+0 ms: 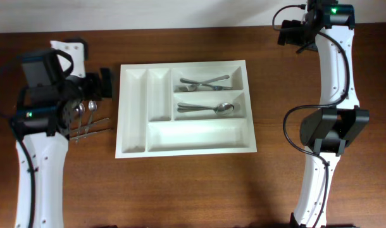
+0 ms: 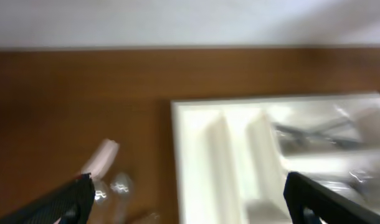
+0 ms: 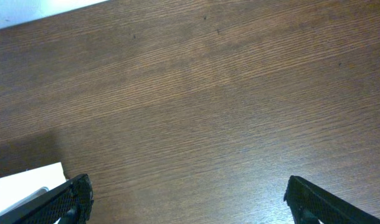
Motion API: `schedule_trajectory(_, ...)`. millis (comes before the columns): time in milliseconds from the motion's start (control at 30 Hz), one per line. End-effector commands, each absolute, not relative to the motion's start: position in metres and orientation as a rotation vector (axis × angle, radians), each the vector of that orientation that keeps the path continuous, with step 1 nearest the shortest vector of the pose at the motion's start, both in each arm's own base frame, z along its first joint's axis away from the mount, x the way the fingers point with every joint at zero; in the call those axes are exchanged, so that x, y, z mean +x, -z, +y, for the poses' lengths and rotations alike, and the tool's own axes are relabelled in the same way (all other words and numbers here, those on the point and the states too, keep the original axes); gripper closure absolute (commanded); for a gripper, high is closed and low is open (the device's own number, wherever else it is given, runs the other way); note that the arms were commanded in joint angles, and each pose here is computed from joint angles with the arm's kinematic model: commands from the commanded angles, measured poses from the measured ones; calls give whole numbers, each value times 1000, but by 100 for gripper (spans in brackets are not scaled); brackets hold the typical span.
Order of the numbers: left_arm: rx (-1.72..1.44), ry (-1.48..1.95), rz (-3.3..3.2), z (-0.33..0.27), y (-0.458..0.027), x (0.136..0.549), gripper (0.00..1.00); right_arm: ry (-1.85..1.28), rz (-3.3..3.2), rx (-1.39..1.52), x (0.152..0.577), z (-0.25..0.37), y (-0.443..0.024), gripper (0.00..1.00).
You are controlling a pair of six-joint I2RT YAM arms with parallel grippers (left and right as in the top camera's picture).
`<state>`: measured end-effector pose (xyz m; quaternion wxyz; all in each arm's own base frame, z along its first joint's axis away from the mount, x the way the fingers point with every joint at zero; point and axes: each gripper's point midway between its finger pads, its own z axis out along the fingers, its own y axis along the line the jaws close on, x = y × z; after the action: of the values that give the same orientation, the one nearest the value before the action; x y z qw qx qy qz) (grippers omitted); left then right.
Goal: Pack container
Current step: 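Raise the left gripper and move it over the left cutlery pile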
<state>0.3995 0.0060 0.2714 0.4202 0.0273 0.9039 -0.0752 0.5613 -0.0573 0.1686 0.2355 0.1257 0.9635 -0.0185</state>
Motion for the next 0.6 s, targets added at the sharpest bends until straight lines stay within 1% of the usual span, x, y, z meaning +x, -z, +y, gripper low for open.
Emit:
schedule_trajectory(0,197,499,2258,-36,-275,388,1,66,2644,359,561,-57,-168,1)
schedule_trajectory(133,238,709,2291,-61,-272,367,1,66,2644,359,561,-57,-168,1)
schedule_trajectory(300,211,762,2364,-65,-262,352,1,66,2644,359,561,-57,-168,1)
schedule_trajectory(400,208,760,2367,-64,-261,353,1,66,2644,359,561,-57,-168,1)
schedule_trajectory(433,206,755,2365,-64,-261,353,5,66,2644,359,561,-57,-168,1)
schedule_trajectory(500,42,697,2407,-50,-256,360,5,66,2644,359,561,-57,-168,1)
schedule_trajectory(567,-279,546,2451,-20,-244,369,5,66,2644,359,561,-57,-168,1)
